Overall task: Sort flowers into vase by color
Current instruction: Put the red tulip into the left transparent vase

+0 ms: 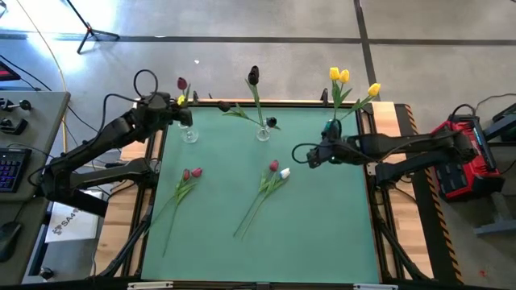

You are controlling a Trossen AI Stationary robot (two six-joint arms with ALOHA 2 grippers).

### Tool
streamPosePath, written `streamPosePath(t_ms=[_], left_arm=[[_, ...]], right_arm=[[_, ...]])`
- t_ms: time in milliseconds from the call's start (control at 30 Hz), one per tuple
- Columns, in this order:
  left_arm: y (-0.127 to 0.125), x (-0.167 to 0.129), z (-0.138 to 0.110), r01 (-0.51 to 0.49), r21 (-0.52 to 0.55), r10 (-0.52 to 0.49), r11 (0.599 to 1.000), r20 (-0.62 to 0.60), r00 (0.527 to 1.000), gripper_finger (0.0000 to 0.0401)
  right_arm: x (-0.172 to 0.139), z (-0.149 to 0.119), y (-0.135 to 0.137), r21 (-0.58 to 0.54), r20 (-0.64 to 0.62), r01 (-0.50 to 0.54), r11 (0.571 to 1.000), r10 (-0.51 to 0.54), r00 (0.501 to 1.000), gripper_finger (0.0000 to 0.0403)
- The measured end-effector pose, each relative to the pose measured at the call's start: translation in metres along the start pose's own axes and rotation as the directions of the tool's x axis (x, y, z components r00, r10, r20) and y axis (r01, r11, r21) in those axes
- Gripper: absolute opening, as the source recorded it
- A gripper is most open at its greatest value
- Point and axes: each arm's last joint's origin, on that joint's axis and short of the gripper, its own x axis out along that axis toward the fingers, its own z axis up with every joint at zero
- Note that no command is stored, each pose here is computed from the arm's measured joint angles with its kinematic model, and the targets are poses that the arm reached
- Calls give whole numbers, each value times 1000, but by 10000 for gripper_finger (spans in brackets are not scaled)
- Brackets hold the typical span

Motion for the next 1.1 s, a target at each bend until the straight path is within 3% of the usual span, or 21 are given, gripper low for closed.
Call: streamPosePath(t_ms=[333,533,900,1100], left_arm=[[-1,-1,-1,49,18,-49,999,-20,999,151],[-1,-2,-3,92,13,-91,996,-56,994,151],[-3,-26,14,67,48,-62,997,-89,994,137],[-4,-22,9,62,56,-57,997,-87,995,142]], right_arm=[[42,-45,-12,229,-131,-112,967,144,981,158],[54,-70,-25,347,-230,-68,935,155,961,158],[62,-99,-40,380,-319,2,925,129,939,158],[71,-104,-39,393,-307,-71,917,203,930,158]])
